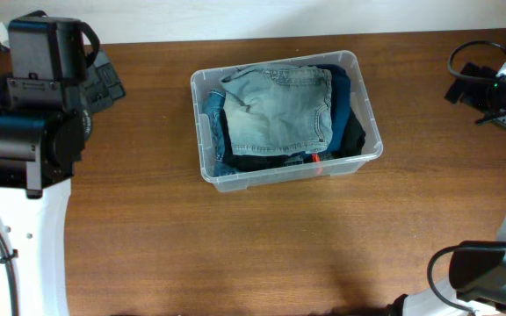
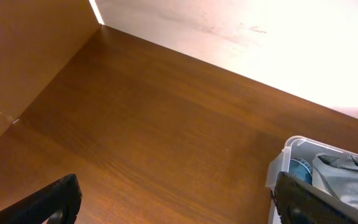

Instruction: Pack container

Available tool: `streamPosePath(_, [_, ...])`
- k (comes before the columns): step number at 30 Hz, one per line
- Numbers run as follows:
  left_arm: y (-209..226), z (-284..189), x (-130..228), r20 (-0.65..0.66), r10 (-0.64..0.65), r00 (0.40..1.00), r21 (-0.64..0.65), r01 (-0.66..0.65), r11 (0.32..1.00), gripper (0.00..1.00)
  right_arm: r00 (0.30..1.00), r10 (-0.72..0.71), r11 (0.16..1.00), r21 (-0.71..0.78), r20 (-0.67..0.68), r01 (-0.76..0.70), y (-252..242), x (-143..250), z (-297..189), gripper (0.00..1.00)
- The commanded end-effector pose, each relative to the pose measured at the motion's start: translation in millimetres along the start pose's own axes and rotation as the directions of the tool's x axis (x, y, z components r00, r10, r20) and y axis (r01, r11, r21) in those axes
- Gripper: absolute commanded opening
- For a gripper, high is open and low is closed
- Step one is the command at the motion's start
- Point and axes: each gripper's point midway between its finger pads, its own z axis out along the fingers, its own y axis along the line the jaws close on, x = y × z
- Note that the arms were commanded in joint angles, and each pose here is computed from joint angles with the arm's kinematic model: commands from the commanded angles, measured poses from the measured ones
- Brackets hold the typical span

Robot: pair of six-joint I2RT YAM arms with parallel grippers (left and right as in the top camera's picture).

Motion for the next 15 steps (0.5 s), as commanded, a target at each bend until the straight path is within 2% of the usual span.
streamPosePath(1, [3.8,0.9,-0.5,0.003,0.007,1.000,-0.018,-0.007,1.000,0.99,1.000,0.002,1.000,0.013,0.001,-0.002,-3.1,-0.4,0.8,0.98])
streamPosePath(15, [3.8,0.9,-0.5,0.003,0.007,1.000,-0.018,-0.007,1.000,0.99,1.000,0.002,1.000,0.014,-0.002,-0.002,-2.8,-0.2,2.1,0.98])
